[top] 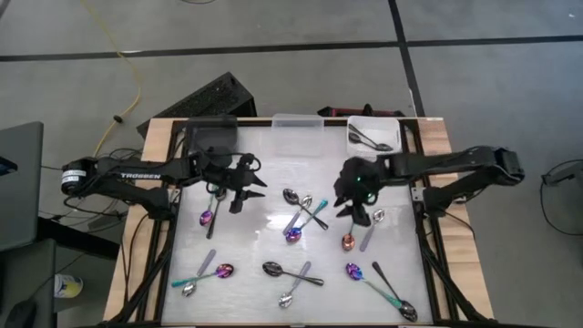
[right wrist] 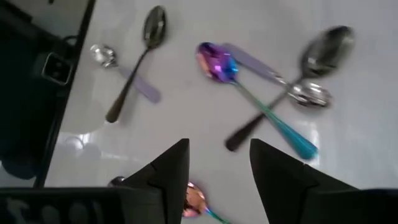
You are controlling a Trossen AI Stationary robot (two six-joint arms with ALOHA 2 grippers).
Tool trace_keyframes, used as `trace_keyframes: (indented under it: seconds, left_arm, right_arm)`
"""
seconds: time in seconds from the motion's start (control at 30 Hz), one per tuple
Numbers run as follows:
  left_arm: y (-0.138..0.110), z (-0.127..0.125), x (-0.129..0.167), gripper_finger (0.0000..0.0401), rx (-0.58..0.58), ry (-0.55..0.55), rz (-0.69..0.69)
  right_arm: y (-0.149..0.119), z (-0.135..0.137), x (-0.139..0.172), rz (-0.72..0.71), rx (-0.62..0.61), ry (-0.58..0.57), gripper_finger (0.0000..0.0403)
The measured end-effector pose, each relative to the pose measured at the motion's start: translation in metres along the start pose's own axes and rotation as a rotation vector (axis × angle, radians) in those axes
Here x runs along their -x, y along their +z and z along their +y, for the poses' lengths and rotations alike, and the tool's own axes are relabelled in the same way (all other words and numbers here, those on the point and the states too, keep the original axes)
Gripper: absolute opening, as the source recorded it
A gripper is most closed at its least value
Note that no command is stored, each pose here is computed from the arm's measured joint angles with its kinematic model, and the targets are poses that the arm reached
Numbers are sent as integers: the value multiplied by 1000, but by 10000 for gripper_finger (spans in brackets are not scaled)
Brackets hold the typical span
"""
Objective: Sort silverware by color (type)
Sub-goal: Put the purple spoon into the transparent bin
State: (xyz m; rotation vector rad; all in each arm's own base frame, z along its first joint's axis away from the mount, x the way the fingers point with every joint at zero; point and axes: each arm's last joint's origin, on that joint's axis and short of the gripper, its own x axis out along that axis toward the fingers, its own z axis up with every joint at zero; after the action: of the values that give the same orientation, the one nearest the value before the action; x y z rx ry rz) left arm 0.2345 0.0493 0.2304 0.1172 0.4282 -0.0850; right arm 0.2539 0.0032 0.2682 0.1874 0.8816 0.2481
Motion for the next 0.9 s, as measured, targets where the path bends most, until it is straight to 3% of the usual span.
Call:
trace_keyframes:
  seconds: [0.23,0.5,0.77,0.9]
  left_arm:
    - [-1,0,0,130,-1,22,24]
    - [-2,0,0,130,7,19,38]
    - [-3,0,1,130,242,22,40]
    - [-10,-2,1,130,244,13,122]
  right_arm:
    - [5,9,-7,-36,65,28,191]
    - [8,4,-6,-64,31,17,191]
    - [21,10,-8,-192,-37,52,191]
    - [17,21,-25,-120,-51,85,191]
